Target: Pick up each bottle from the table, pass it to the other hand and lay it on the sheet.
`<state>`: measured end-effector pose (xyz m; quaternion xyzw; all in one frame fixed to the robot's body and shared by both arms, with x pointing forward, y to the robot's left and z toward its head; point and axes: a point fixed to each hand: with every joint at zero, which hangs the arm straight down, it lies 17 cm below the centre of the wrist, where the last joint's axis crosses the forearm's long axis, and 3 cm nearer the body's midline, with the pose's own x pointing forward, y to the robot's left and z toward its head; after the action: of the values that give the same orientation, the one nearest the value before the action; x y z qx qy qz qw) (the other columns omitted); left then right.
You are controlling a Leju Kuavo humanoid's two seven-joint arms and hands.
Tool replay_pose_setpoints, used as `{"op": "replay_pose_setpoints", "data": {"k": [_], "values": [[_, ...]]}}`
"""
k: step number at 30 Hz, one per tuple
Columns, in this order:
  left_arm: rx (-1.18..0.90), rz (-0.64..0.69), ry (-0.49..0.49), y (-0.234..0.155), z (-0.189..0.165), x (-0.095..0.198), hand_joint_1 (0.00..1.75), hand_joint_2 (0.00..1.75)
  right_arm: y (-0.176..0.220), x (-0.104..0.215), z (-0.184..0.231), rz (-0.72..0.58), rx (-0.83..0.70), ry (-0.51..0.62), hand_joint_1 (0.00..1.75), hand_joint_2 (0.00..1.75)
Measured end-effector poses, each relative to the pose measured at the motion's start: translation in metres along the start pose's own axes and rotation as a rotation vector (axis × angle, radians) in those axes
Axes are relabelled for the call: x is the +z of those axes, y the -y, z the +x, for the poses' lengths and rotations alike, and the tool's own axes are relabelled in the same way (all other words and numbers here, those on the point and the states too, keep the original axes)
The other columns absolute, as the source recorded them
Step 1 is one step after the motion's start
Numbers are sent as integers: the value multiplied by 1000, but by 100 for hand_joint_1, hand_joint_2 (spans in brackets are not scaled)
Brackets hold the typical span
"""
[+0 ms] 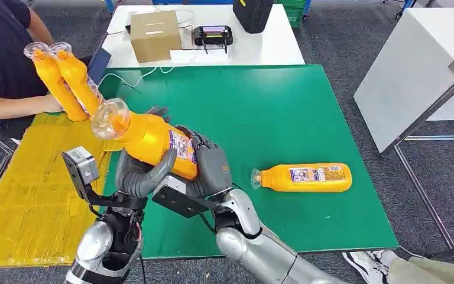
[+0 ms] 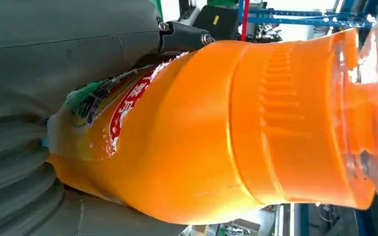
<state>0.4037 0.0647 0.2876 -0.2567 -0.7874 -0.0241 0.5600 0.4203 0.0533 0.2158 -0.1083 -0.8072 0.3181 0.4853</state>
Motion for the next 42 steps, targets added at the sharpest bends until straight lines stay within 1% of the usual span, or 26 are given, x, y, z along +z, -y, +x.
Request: {"op": "replay_pose_setpoints", "data": {"k": [12,13,14,17,21,25,26,28,29,32,34,37,40,42], "values": [[-22,23,4,-8,-2,1,175,175,-10,0,-1,33,7,-7,175,175],[-26,24,3,-9,-2,1,175,175,-10,0,-2,31,10,-9,5,175],[-30,24,3,-9,-2,1,175,175,-10,0,-3,31,12,-11,0,175],[-78,21,5,-10,-4,1,175,175,-12,4,-11,42,21,-41,0,175],[-303,13,26,-15,-6,1,175,175,-18,19,-34,130,146,-55,0,175],[-491,-10,17,-16,-11,-1,175,175,-12,34,-57,161,189,-108,0,175],[-577,-9,8,-19,-12,-3,175,175,-11,39,-65,173,179,-140,0,175],[-815,1,-2,-30,-13,-9,175,175,-7,52,-78,193,167,-189,0,175],[-970,18,10,-43,-10,-12,175,175,4,63,-87,186,173,-209,0,175],[-1260,79,18,-88,-1,-15,175,175,21,99,-111,198,120,-292,0,175],[-1438,108,15,-114,2,-14,175,175,35,117,-122,181,116,-337,0,175],[-1746,102,-52,-161,-14,-7,175,175,79,138,-141,129,164,-385,0,175],[-1909,50,-151,-203,-41,6,175,175,116,157,-165,95,229,-426,0,175],[-1920,42,-164,-207,-45,8,175,175,118,160,-168,94,234,-432,0,175]]}}
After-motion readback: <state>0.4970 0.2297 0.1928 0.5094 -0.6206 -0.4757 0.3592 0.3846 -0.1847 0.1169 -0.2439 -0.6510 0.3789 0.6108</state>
